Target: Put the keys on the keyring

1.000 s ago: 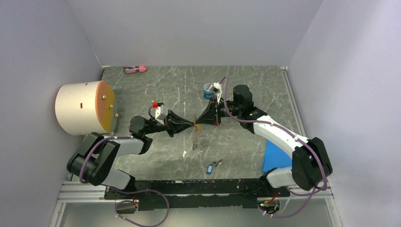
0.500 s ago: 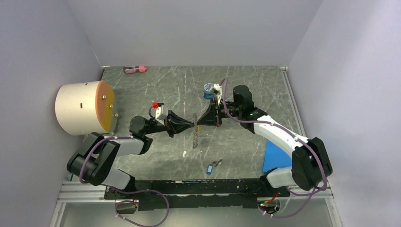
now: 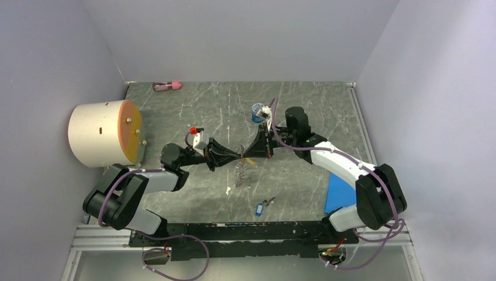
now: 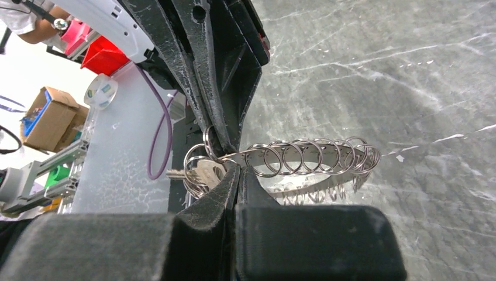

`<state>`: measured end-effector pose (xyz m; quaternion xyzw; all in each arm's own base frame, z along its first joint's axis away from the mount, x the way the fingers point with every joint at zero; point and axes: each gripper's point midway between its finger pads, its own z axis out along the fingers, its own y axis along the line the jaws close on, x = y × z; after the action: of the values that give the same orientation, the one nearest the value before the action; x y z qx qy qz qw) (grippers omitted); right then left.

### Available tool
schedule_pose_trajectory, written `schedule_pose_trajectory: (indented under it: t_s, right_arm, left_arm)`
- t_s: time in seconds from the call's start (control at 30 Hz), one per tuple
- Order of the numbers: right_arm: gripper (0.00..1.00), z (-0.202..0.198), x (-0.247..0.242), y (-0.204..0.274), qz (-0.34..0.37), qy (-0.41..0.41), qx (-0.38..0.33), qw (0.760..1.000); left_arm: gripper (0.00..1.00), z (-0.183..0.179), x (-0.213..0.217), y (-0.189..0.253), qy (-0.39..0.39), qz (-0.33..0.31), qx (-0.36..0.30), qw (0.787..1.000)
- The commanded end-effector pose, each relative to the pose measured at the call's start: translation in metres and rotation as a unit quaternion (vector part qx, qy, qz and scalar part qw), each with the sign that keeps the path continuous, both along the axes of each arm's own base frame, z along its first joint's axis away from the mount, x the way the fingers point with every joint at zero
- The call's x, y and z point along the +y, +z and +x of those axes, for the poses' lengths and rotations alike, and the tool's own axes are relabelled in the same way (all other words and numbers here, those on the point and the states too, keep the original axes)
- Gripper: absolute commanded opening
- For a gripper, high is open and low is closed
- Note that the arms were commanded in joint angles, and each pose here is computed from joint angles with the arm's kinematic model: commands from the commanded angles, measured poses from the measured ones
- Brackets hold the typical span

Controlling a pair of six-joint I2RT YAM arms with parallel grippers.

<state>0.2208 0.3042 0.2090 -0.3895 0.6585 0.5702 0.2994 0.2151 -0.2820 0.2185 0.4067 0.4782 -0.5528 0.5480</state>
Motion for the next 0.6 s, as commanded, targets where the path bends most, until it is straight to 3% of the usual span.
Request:
schedule_pose_trajectory:
  t_s: [0.0, 0.1, 0.27, 0.37, 0.57]
  right_arm:
    - [0.0, -0.001, 0.001, -0.011, -0.012, 0.017, 0.02, 1.0]
    - [0.0, 0.0, 0.001, -0.011, -0.01, 0.018, 0.02, 1.0]
    - [0.39, 0.004, -0.001, -0.001, -0.008, -0.003, -0.017, 1.0]
    - [0.54, 0.007, -0.006, 0.006, -0.012, -0.029, -0.047, 0.998]
    - [0.64, 0.012, -0.017, 0.025, -0.01, -0.08, -0.108, 0.991]
  left_arm:
    - [0.03, 0.0, 0.003, 0.037, 0.009, -0.041, -0.072, 0.997]
    - [0.03, 0.0, 0.002, 0.037, 0.008, -0.041, -0.072, 0.997]
    - [0.02, 0.0, 0.002, 0.037, 0.009, -0.04, -0.07, 0.997]
    - [0.03, 0.0, 0.003, 0.037, 0.01, -0.041, -0.071, 0.997]
    - [0.02, 0.0, 0.002, 0.037, 0.009, -0.04, -0.07, 0.997]
